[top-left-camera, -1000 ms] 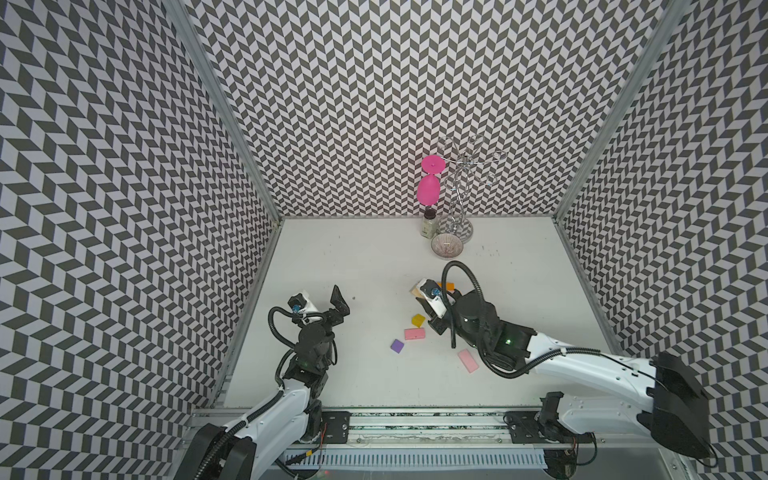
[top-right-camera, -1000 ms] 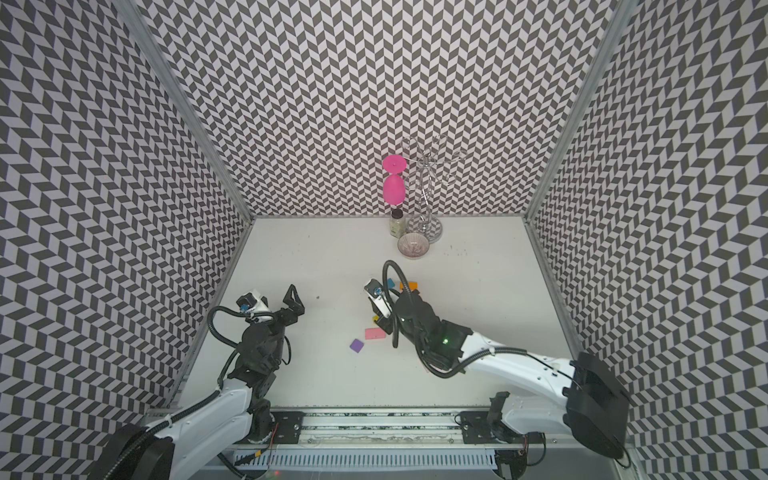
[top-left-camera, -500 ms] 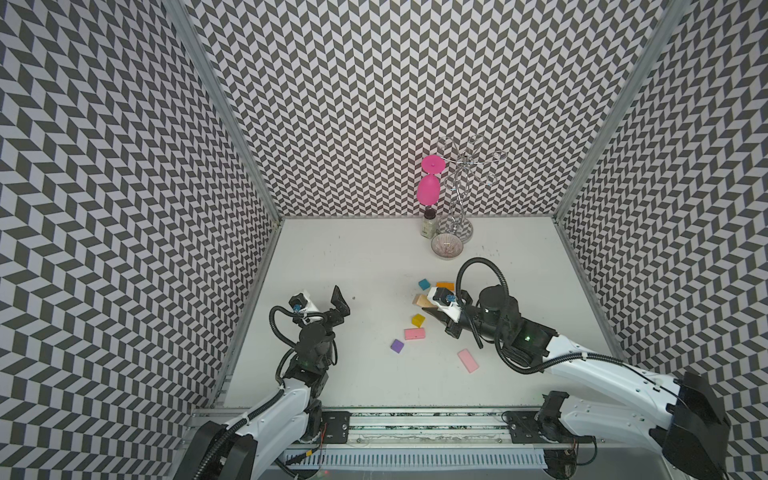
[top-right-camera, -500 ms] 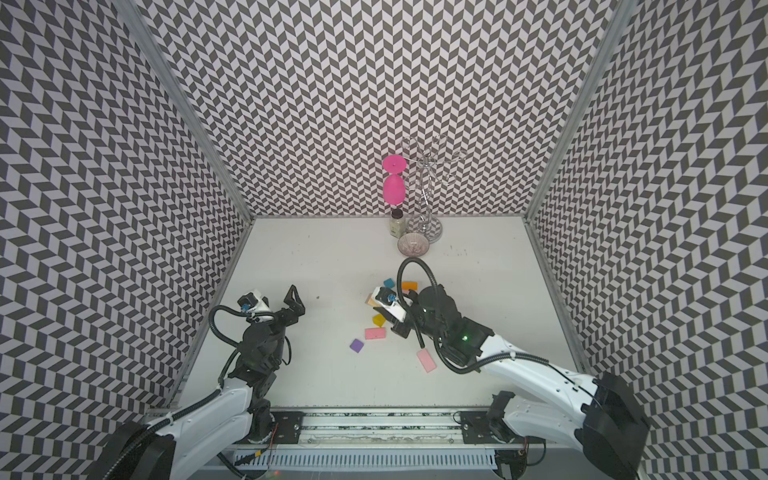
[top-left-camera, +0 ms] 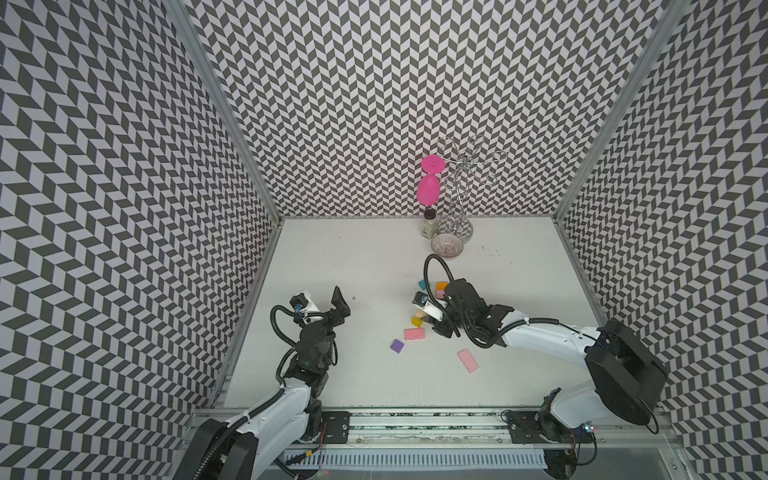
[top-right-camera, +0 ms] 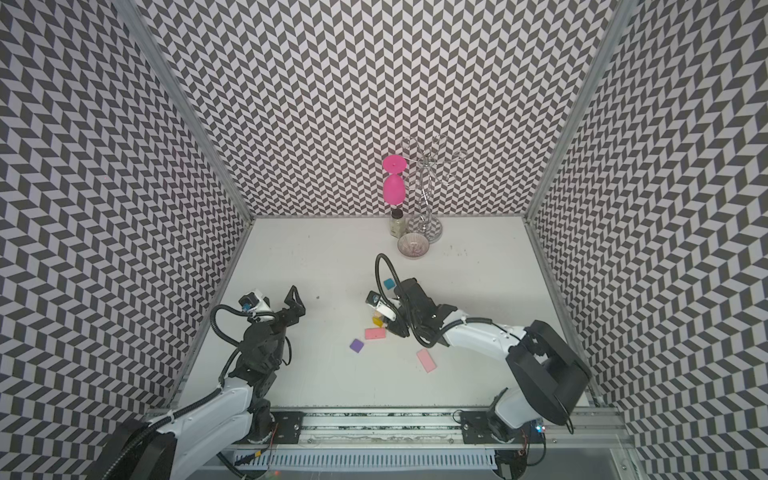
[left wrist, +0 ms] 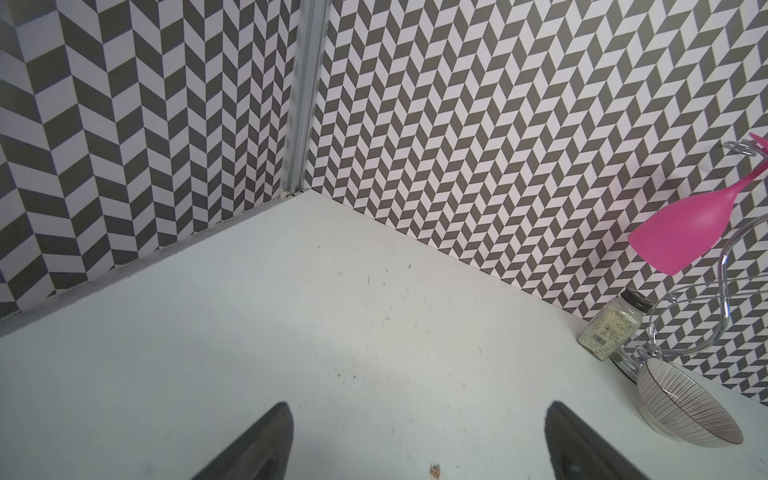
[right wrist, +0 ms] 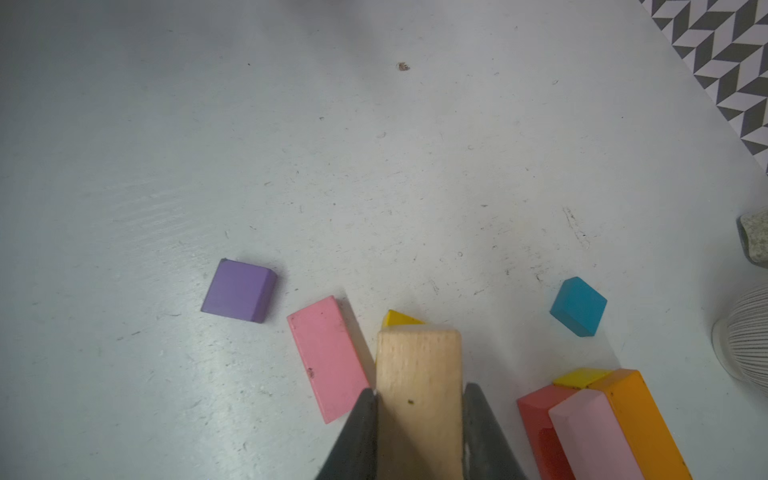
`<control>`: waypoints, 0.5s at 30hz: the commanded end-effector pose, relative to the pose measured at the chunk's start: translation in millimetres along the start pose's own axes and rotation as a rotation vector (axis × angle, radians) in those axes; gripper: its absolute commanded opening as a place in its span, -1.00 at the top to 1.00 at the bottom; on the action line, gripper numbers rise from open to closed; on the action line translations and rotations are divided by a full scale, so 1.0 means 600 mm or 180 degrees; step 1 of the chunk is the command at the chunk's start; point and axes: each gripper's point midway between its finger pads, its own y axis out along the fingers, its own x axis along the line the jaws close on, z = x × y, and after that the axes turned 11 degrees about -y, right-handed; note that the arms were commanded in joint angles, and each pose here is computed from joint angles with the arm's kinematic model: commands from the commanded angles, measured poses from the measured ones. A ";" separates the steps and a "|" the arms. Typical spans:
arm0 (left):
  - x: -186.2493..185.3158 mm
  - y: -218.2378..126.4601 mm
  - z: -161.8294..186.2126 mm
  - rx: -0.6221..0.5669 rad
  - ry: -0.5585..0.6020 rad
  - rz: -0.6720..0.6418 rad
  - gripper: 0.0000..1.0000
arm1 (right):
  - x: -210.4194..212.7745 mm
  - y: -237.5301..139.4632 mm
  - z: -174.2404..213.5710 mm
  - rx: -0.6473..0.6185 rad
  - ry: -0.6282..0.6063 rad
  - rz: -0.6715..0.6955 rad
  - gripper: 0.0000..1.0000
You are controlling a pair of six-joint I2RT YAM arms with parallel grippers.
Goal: Build the wood block tower
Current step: 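Lift the wooden plank and carry it toward the block stack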
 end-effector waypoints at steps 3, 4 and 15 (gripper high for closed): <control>-0.014 0.006 -0.019 -0.0105 -0.0061 0.0052 -0.89 | -0.053 -0.026 -0.054 -0.0323 -0.0469 0.0139 1.00; -0.012 0.007 -0.019 -0.0111 -0.0059 0.0027 -0.89 | -0.061 -0.028 -0.064 -0.0350 -0.0617 0.0109 1.00; -0.009 0.007 -0.020 -0.0102 -0.0063 -0.0015 -0.94 | -0.149 -0.091 -0.074 -0.0502 -0.1519 0.0033 1.00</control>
